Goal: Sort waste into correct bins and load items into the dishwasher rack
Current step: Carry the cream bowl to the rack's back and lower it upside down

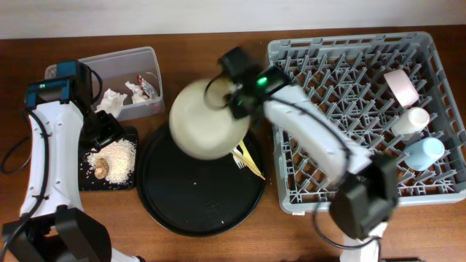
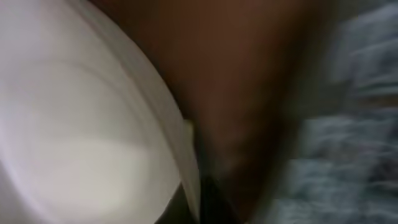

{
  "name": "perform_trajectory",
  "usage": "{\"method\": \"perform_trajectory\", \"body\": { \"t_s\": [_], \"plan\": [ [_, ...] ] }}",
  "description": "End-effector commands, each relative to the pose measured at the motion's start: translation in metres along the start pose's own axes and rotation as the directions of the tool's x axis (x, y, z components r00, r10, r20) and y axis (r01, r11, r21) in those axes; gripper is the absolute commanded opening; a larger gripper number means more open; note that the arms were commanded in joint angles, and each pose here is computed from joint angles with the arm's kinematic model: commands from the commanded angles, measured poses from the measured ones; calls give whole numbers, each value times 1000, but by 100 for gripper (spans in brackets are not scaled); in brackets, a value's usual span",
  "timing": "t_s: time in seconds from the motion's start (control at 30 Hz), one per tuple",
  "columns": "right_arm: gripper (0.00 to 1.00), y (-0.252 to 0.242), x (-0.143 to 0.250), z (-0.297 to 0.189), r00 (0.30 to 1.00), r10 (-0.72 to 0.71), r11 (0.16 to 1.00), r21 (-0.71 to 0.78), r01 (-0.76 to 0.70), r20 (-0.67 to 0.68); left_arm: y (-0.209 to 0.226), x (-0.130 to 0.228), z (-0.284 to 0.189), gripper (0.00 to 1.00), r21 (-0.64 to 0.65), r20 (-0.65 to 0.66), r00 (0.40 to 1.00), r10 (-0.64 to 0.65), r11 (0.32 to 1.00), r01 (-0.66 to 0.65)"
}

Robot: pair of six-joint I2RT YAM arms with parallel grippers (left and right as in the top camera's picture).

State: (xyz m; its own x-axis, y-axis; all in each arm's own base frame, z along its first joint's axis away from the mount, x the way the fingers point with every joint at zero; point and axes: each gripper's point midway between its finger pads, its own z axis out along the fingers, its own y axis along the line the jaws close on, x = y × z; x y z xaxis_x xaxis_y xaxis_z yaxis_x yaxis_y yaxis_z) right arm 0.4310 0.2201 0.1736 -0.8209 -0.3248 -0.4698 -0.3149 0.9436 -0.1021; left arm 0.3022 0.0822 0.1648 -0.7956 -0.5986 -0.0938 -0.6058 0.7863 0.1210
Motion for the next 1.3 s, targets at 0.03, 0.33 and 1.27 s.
{"method": "perform_trajectory", "body": {
  "t_s": [0.03, 0.33, 1.27],
  "plan": [
    [4, -219, -41, -109, 921, 145, 628, 685, -369, 362, 3, -3, -7, 81, 0, 32, 999, -18, 1000, 18],
    [4, -369, 24, -96, 892, 307, 249, 877, -412, 332, 3, -3, -7, 81, 2, 29, 1000, 4, 1000, -4],
    [68, -243, 53, -69, 907, 418, 800, 451, -397, 55, 1, -7, -7, 81, 10, 46, 999, 4, 1000, -5]
  ]
}}
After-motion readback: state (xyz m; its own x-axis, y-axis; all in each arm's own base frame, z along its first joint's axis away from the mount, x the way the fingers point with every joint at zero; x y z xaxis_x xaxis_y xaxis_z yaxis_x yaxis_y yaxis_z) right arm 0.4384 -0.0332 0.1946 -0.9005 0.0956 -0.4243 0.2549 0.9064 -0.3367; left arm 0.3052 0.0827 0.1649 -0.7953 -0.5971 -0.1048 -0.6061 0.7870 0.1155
